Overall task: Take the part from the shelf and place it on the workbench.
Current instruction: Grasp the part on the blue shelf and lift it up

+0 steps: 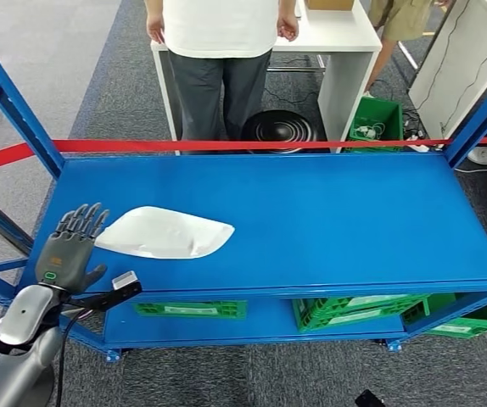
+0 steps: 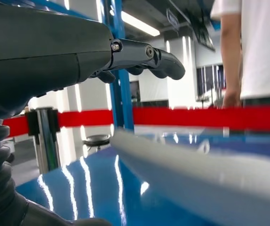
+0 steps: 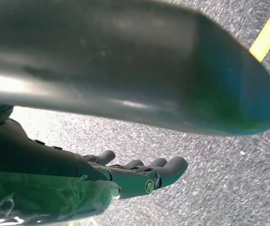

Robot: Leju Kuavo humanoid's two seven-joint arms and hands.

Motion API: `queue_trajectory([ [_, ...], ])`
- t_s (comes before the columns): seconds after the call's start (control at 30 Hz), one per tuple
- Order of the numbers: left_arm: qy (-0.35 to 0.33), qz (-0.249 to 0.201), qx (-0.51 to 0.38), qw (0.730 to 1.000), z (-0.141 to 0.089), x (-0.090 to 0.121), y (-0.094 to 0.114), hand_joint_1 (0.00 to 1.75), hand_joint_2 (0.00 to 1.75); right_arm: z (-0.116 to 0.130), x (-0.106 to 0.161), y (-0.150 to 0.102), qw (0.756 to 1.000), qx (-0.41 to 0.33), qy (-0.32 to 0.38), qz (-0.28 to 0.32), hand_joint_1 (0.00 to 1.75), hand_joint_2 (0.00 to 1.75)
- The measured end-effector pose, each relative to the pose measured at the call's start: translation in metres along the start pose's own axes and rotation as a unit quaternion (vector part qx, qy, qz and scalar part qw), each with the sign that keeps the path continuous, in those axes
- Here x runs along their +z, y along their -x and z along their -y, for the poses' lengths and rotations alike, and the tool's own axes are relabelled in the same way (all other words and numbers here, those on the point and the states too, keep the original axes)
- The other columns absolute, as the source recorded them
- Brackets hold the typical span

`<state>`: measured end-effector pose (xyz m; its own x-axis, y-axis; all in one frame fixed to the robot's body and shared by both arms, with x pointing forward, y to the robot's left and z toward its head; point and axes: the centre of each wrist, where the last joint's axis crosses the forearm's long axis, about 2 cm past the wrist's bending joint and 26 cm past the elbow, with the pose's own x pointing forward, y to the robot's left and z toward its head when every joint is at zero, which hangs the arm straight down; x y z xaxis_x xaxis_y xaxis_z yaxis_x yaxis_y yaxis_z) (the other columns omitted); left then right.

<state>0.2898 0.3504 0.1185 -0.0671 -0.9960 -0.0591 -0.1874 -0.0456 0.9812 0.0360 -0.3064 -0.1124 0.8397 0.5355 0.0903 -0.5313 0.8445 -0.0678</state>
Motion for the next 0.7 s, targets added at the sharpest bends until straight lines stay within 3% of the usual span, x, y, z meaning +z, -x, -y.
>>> queue_trajectory([
  [0.23, 0.029, -0.012, -0.007, 0.999, 0.015, -0.015, 0.004, 0.00, 1.75, 0.002, 0.000, -0.003, 1.000, 0.002, 0.000, 0.005, 0.00, 0.00],
  [0.7, 0.036, -0.001, -0.021, 0.999, 0.019, -0.027, 0.004, 0.00, 1.75, 0.001, 0.000, -0.003, 1.000, 0.001, 0.000, 0.008, 0.00, 0.00],
])
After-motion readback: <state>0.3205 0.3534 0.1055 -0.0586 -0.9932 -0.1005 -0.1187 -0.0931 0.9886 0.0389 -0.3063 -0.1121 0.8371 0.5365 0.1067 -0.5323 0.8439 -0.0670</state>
